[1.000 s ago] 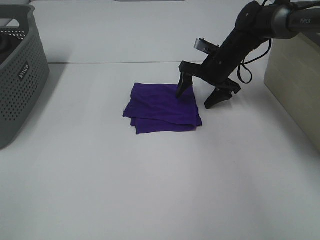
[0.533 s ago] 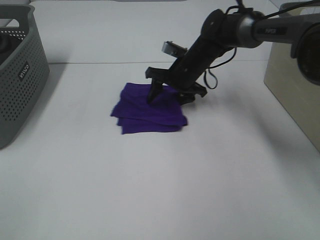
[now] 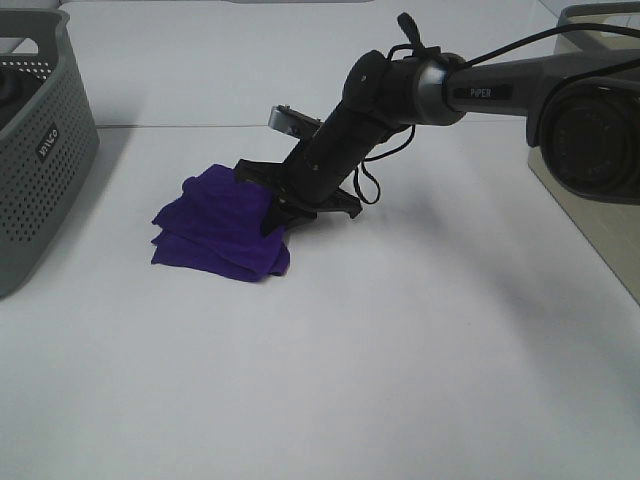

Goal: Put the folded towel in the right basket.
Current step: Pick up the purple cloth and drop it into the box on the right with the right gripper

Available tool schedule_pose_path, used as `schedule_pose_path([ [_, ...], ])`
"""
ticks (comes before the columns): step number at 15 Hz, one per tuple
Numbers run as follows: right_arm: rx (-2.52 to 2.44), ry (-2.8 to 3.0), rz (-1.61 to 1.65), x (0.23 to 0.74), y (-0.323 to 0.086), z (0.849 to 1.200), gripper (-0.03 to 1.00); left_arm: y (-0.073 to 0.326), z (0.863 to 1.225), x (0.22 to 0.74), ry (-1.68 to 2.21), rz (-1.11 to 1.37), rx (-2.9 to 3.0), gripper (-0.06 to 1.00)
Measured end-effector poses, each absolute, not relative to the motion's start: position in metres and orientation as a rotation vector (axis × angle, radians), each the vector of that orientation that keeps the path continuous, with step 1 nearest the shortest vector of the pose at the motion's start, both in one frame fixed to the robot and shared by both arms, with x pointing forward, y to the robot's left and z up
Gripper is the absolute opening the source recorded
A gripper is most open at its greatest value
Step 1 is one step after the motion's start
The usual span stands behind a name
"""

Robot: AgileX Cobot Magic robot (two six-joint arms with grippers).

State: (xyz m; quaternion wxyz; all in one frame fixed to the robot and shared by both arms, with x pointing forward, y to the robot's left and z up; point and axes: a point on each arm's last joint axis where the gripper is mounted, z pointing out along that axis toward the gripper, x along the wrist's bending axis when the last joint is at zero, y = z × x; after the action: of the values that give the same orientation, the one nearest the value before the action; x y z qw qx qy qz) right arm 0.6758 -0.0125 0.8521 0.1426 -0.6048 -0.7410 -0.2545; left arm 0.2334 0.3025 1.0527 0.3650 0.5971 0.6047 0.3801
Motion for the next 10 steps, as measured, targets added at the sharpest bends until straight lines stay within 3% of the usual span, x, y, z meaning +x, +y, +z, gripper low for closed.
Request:
schedule_pose_path([
  [1,-1.736,-2.15,-0.735,0.677,-0.014,0.857,0.04,0.303,1.053,0.233,1.555,0.978,1.536,0.99],
  [3,-1.634,-2.229,-0.688,0.693,-0.031,0.901,0.04,0.303,1.053,0.233,1.555,0.978,1.536,0.99],
  [7,-1.692,-2.269,-1.185,0.719,-0.099,1.08,0.04,0.303,1.053,0.233,1.555,0.978,1.536,0.99],
  [10,-1.876,-2.291,-1.387,0.706,-0.173,1.162,0.04,0.303,1.053,0.233,1.555,0.978,1.536,0.99],
])
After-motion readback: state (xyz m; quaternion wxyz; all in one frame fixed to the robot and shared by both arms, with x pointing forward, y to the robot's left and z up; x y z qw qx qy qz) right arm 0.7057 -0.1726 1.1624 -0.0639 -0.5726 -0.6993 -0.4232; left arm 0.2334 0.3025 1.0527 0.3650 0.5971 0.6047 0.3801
